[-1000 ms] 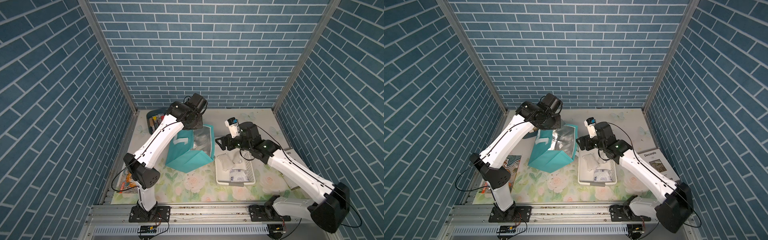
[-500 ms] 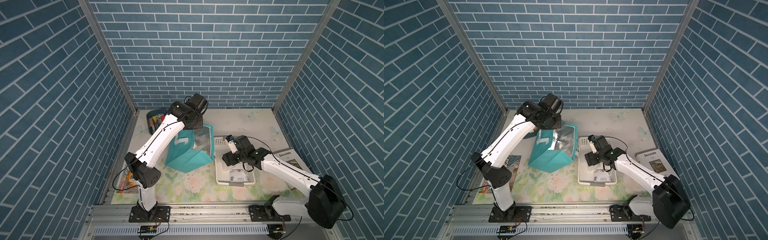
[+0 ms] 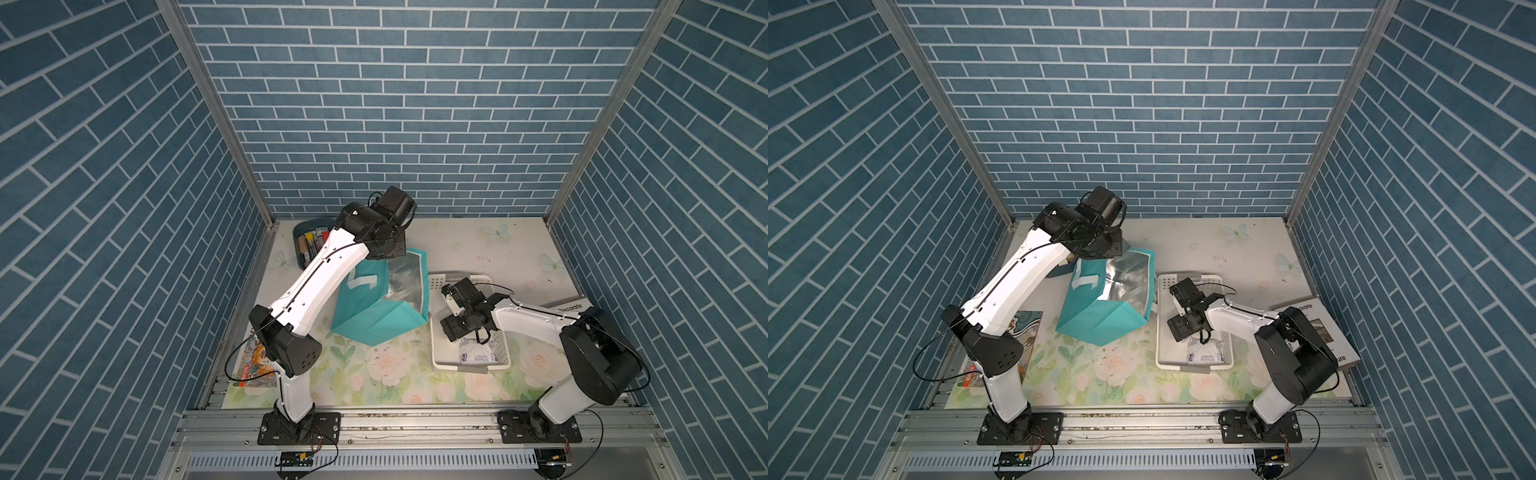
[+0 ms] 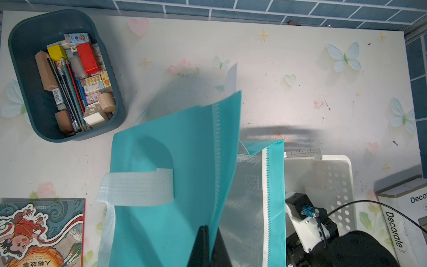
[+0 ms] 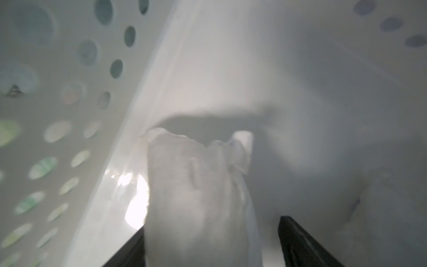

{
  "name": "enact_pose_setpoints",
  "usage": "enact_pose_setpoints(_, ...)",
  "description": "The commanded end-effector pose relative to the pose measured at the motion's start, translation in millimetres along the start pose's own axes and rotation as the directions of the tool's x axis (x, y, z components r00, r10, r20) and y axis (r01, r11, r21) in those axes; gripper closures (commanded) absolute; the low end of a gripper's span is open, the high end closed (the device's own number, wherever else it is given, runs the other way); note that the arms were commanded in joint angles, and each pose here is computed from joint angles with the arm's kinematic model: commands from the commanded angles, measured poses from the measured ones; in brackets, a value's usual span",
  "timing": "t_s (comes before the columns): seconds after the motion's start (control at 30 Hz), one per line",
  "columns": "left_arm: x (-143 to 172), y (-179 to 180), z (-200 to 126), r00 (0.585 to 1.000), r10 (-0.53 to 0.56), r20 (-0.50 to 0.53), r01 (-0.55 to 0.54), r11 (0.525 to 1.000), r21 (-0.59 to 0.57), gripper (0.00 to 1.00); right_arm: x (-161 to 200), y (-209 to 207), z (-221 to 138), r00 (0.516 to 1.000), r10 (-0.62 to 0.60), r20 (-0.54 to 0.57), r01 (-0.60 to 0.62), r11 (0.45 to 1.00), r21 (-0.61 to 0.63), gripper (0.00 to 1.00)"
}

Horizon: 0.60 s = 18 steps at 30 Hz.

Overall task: Place the ice pack in the delivery bag
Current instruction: Pick up the ice pack from the bin.

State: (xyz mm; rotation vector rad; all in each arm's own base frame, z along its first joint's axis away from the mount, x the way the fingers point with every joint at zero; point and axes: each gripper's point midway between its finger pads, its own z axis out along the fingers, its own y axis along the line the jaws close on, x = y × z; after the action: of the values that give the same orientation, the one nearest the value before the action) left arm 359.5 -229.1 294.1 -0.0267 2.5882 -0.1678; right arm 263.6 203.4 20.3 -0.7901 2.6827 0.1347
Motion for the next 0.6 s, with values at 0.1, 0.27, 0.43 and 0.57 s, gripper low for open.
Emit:
enact_pose_setpoints(0.1, 1.7, 5.8, -6.5, 1.000, -0.006, 0.008, 0.006, 1.000, -0.017, 1.00, 6.3, -7.4, 17.1, 0.998, -0.013, -0.053, 0.016, 0.998, 0.053, 0.19)
enact_pose_setpoints(0.27, 1.8, 5.0, -4.6, 1.000, -0.007, 0.004, 0.007, 1.000, -0.016, 1.00, 9.8, -2.5, 23.3, 0.997, -0.006, -0.071, 0.008, 1.000, 0.030, 0.28)
enact_pose_setpoints(0.43, 0.7, 4.1, -4.7, 1.000, -0.006, 0.006, 0.006, 1.000, -0.014, 1.00, 1.1, -0.8, 14.3, 0.999, 0.004, -0.033, -0.003, 1.000, 0.020, 0.44)
enact_pose_setpoints(0.57, 0.6, 4.3, -4.6, 1.000, -0.002, 0.006, 0.002, 1.000, -0.014, 1.00, -12.9, 1.0, -4.7, 0.999, 0.013, 0.035, -0.013, 1.000, 0.004, 0.62)
